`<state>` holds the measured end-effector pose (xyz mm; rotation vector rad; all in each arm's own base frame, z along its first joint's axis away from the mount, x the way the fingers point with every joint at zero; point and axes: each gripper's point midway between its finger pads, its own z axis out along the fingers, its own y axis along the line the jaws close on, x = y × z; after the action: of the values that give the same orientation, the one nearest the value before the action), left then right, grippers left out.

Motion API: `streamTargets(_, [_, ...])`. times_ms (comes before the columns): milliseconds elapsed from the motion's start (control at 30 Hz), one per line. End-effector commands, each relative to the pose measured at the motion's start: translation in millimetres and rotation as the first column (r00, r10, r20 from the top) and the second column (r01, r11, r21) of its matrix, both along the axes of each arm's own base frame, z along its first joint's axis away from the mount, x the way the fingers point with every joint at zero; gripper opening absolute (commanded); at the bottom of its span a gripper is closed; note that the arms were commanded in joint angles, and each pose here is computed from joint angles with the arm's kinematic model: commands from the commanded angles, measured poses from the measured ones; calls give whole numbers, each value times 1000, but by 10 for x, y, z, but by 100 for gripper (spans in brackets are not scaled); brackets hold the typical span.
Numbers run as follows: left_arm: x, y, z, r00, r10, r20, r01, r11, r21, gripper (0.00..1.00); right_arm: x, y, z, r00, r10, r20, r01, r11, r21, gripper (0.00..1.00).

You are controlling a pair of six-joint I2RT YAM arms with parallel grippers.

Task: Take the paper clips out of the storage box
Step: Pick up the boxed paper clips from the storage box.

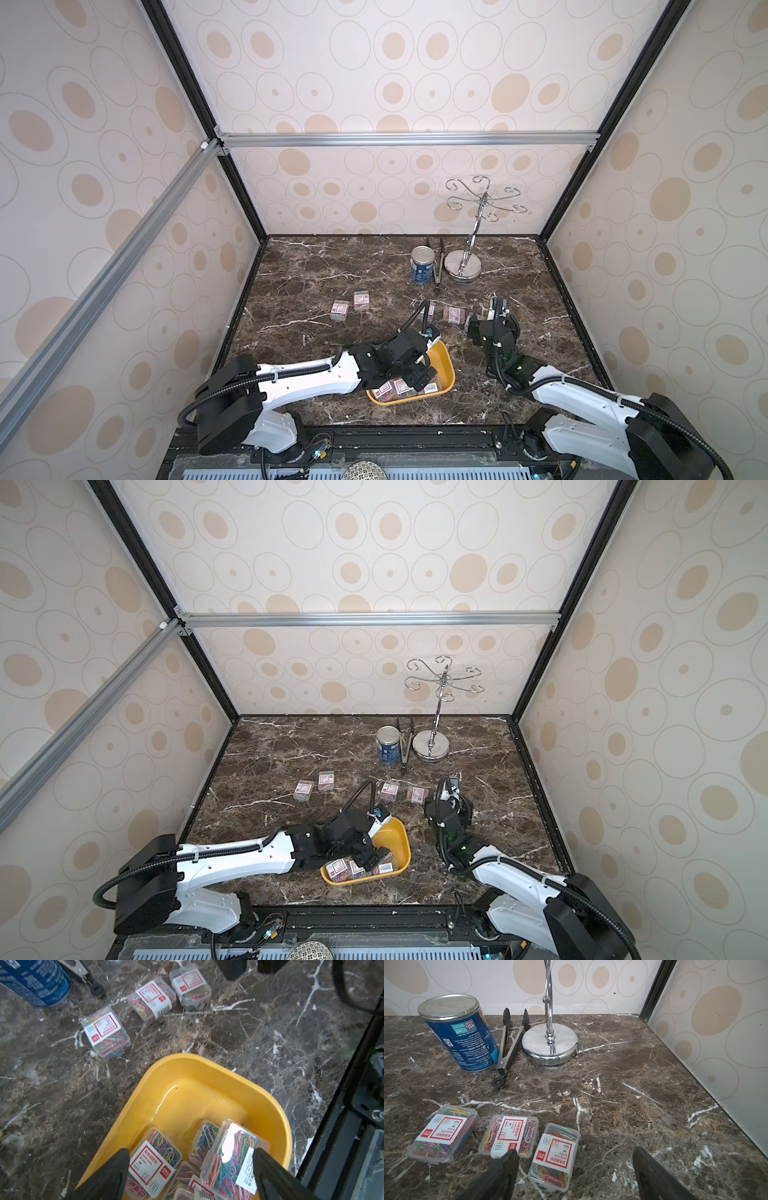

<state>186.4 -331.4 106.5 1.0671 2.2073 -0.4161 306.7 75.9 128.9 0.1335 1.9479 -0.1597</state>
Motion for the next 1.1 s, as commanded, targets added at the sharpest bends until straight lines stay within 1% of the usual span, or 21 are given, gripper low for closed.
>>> streamTargets(0, [3, -66, -32, 999, -1, -39, 2, 1000, 17, 91, 33, -17, 68, 1000, -23, 11, 23, 1000, 7, 87])
streamTargets(133, [6, -149, -133, 997, 1, -77, 3, 999, 50, 92, 24, -26, 71, 1000, -25, 14, 25, 1000, 11, 87])
streamTargets(200, [111, -153, -108, 992, 100, -73, -96, 994, 59, 91, 24, -29, 73, 1000, -26, 15, 26, 1000, 11, 87])
streamTargets(267, [197, -143, -50, 971, 229, -71, -226, 973, 48, 90, 23, -28, 70, 1000, -26, 14, 25, 1000, 11, 87])
streamTargets(300, [215, -145, -13, 960, 272, -67, -270, 962, 40, 89, 24, -24, 68, 1000, -25, 13, 25, 1000, 13, 87])
streamTargets(433, [270, -103, 155, 921, 387, -42, -389, 921, -30, 89, 37, -21, 71, 1000, -28, 14, 27, 1000, 11, 87])
streamTargets(500, [343, 36, 235, 877, 480, -20, -481, 876, -43, 89, 47, -17, 71, 999, -29, 15, 28, 1000, 10, 87])
streamTargets(567, [379, 93, 363, 845, 535, -27, -535, 841, -81, 87, 53, -15, 68, 999, -30, 11, 30, 1000, 3, 87])
streamTargets(600, [413, 116, 468, 819, 572, -37, -572, 811, -125, 85, 56, -15, 67, 999, -31, 8, 31, 1000, 3, 87])
streamTargets(633, [434, 157, 543, 787, 614, -56, -614, 773, -158, 86, 52, -18, 64, 999, -32, 5, 32, 999, 1, 87])
streamTargets(667, [465, 242, 623, 741, 668, -71, -668, 721, -184, 86, 47, -22, 57, 999, -32, 3, 32, 1000, -1, 87])
streamTargets(700, [478, 301, 692, 723, 687, -66, -685, 702, -195, 89, 42, -21, 65, 1000, -31, 5, 31, 1000, 3, 87])
streamTargets(733, [492, 351, 725, 721, 691, -41, -684, 702, -196, 92, 33, -27, 65, 1000, -30, 6, 30, 1000, 4, 87])
streamTargets(800, [514, 592, 731, 641, 767, -32, -752, 619, -225, 100, 19, -29, 74, 1000, -27, 14, 27, 1000, 13, 87])
streamTargets(833, [501, 674, 666, 624, 780, -47, -765, 598, -238, 100, 13, -33, 76, 1000, -26, 16, 26, 1000, 15, 87])
streamTargets(867, [470, 706, 588, 620, 780, -90, -772, 585, -248, 100, 6, -37, 80, 999, -26, 19, 25, 1000, 17, 87])
streamTargets(900, [441, 705, 570, 620, 771, -144, -776, 574, -263, 97, 3, -42, 82, 999, -27, 20, 26, 1000, 18, 87])
streamTargets(933, [401, 669, 571, 630, 752, -194, -770, 574, -278, 90, 2, -38, 84, 999, -25, 21, 24, 1000, 19, 87])
streamTargets(967, [363, 657, 590, 615, 749, -246, -785, 552, -281, 82, 0, -38, 85, 999, -25, 21, 24, 1000, 20, 87])
streamTargets(1033, [309, 620, 653, 596, 748, -292, -802, 536, -263, 70, 2, -38, 79, 999, -25, 19, 25, 1000, 19, 87])
streamTargets(1067, [281, 607, 681, 579, 756, -305, -815, 523, -251, 69, 8, -38, 78, 999, -26, 20, 26, 1000, 18, 87])
